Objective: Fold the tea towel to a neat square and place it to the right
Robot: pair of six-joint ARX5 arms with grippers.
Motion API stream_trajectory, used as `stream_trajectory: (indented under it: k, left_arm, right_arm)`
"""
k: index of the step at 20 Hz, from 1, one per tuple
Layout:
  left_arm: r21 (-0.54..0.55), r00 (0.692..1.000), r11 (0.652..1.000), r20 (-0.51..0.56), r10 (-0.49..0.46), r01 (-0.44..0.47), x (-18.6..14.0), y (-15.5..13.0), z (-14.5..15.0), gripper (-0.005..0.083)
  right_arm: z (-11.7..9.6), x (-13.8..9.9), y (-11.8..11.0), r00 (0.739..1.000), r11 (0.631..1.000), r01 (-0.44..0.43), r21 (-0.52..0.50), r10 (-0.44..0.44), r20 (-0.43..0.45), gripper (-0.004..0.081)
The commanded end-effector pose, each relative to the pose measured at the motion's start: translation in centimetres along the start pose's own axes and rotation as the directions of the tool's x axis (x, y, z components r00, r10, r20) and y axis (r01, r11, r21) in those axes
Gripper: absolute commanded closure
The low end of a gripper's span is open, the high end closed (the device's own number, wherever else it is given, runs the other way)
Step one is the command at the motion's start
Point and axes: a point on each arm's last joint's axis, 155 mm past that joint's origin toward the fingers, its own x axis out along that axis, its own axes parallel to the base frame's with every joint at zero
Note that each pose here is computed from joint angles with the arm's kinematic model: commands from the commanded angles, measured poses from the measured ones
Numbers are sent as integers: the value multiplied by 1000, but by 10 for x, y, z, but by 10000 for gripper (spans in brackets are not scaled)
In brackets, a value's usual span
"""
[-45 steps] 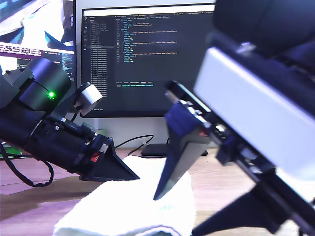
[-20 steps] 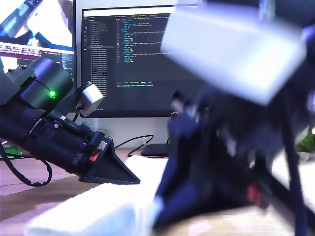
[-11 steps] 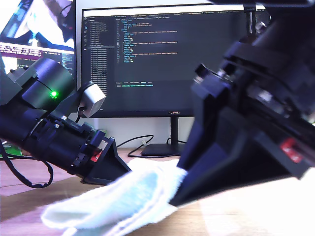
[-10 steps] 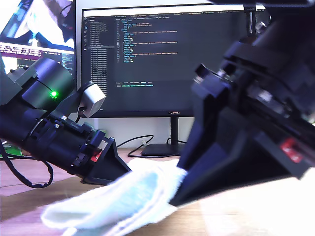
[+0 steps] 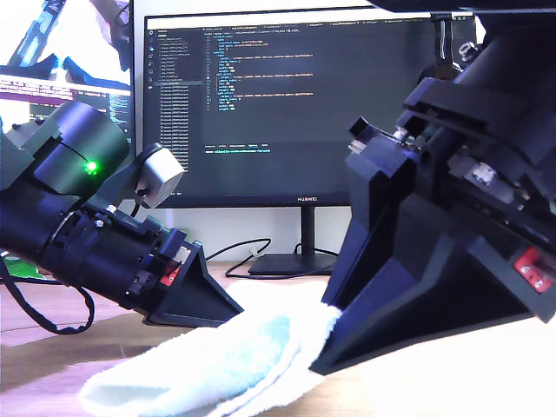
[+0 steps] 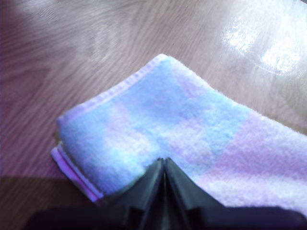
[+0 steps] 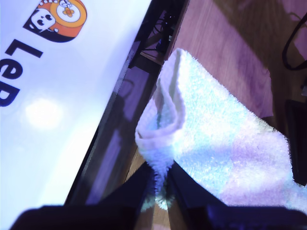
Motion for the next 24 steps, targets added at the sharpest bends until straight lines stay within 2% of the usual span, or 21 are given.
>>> stream_trajectory:
  k: [1, 6, 7, 10, 11, 24]
  left_arm:
    - [-27, 1000, 999, -15, 20, -20, -1, 8, -14, 795]
    - [-32, 998, 998, 29, 58, -57, -6, 21, -3, 795]
    - [-33, 998, 998, 28, 53, -52, -6, 20, -4, 795]
    - [-15, 997, 998, 41, -61, 61, -5, -2, 0, 795]
    - [-10, 996, 997, 44, -73, 74, -4, -5, 0, 795]
    - [-6, 996, 997, 42, -76, 77, 3, -3, -6, 795]
  right_arm:
    - [-1, 0, 10, 1000, 1000, -23, 2, 23, 5, 782]
    - [-1, 0, 9, 1000, 1000, -22, 2, 22, 5, 782]
    - [-1, 0, 9, 1000, 1000, -21, 2, 21, 6, 782]
    - [-1, 0, 9, 1000, 1000, -19, 2, 19, 7, 782]
    - [-1, 0, 9, 1000, 1000, -19, 2, 19, 7, 782]
    - [-1, 0, 9, 1000, 1000, -18, 10, 18, 7, 782]
